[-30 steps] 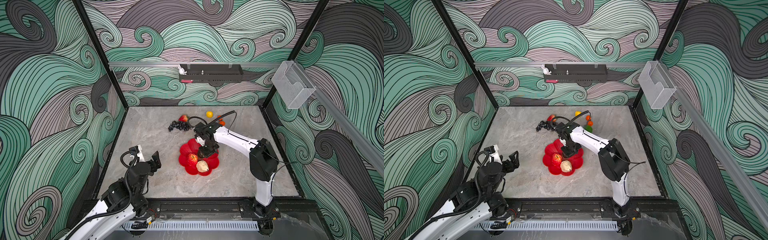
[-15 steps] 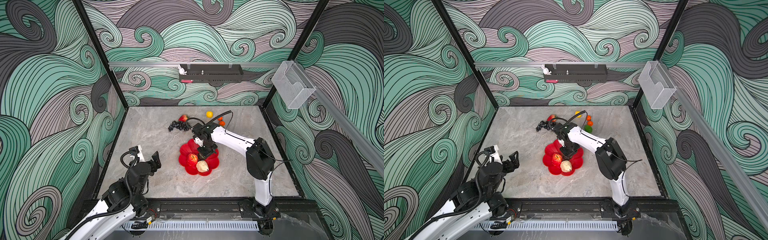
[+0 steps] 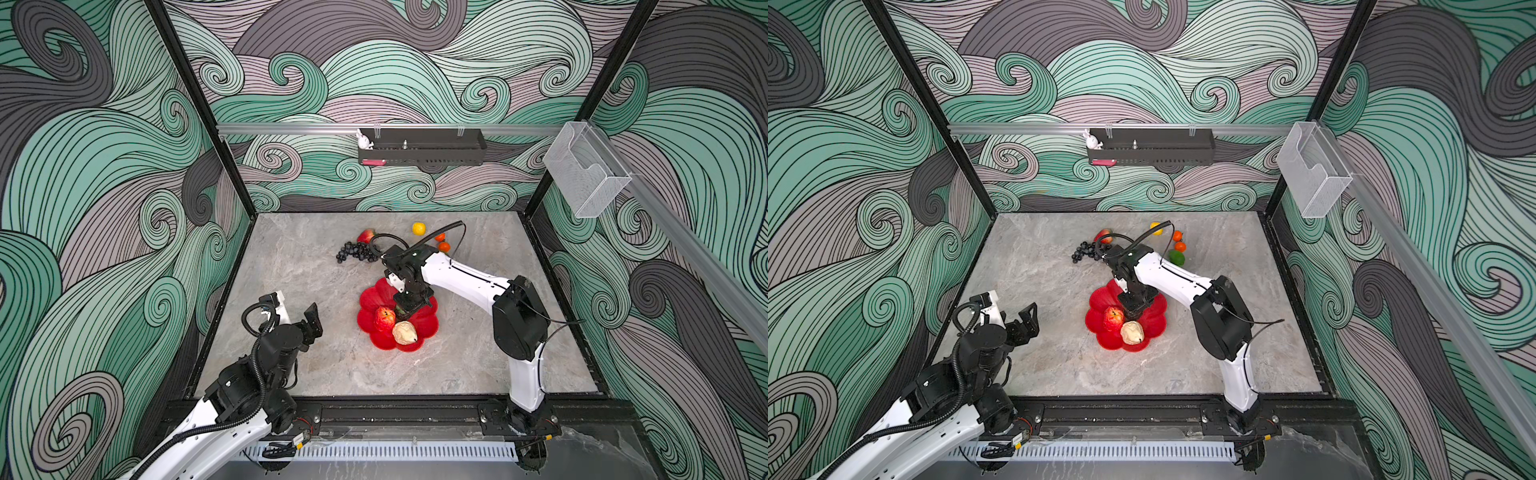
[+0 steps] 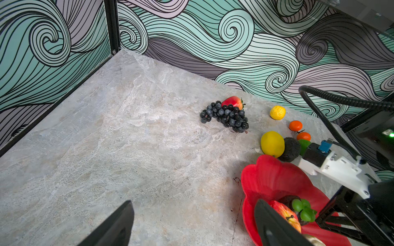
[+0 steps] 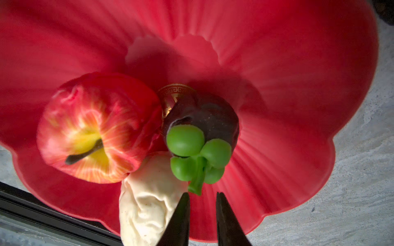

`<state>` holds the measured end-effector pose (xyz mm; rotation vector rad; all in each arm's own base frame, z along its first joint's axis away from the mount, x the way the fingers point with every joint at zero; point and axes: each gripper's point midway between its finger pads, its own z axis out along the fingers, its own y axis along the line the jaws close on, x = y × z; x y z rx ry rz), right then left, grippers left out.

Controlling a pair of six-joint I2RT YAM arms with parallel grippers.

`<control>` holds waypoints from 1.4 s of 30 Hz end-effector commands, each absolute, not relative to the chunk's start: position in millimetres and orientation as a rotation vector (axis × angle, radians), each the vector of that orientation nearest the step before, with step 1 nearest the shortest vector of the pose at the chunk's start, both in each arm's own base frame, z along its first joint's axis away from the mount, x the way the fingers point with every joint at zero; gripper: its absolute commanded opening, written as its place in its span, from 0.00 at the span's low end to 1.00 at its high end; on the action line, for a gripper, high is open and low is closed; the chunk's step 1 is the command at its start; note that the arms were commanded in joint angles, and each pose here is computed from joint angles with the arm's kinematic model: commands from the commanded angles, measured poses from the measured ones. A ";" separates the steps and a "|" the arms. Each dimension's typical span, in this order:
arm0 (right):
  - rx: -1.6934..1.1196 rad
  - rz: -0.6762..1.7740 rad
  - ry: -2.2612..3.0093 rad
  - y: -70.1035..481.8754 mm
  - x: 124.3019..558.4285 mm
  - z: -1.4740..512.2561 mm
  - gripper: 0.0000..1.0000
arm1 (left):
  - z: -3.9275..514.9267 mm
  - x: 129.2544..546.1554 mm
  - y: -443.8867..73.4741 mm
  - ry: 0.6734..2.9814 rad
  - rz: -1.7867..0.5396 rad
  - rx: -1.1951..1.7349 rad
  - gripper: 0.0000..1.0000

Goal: Place and organize the fake fruits in the fruit bowl
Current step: 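Open the right gripper and draw it back while the left gripper reaches toward the lemon, then lower the left gripper onto the large yellow lemon and grasp it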

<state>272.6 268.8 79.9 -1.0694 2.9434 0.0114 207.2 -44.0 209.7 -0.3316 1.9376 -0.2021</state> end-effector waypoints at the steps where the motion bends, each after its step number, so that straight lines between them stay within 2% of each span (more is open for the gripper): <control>1: -1.068 0.007 2.898 267.3 273.3 101.8 0.27 | 207.9 209.9 -42.5 1.939 -0.181 -0.350 0.90; 9: -0.940 -0.075 2.736 244.3 287.3 155.2 0.37 | 216.3 227.9 -71.2 1.998 -0.227 -0.288 0.90; 17: -0.697 0.036 2.515 222.8 284.8 197.3 0.48 | 219.0 284.7 -129.7 2.169 -0.371 -0.153 0.90; 20: -0.618 0.115 2.446 215.8 277.6 202.5 0.56 | 210.9 309.4 -146.4 2.250 -0.376 -0.110 0.91; 27: -0.478 0.219 2.348 195.0 259.1 204.5 0.64 | 190.2 360.1 -203.2 2.434 -0.428 0.076 0.90; 33: -0.344 0.263 2.262 173.0 248.1 207.2 0.73 | 166.1 385.3 -243.3 2.630 -0.471 0.190 0.90; 42: -0.244 0.311 2.208 156.3 237.4 199.3 0.78 | 125.1 412.7 -279.9 2.794 -0.480 0.248 0.89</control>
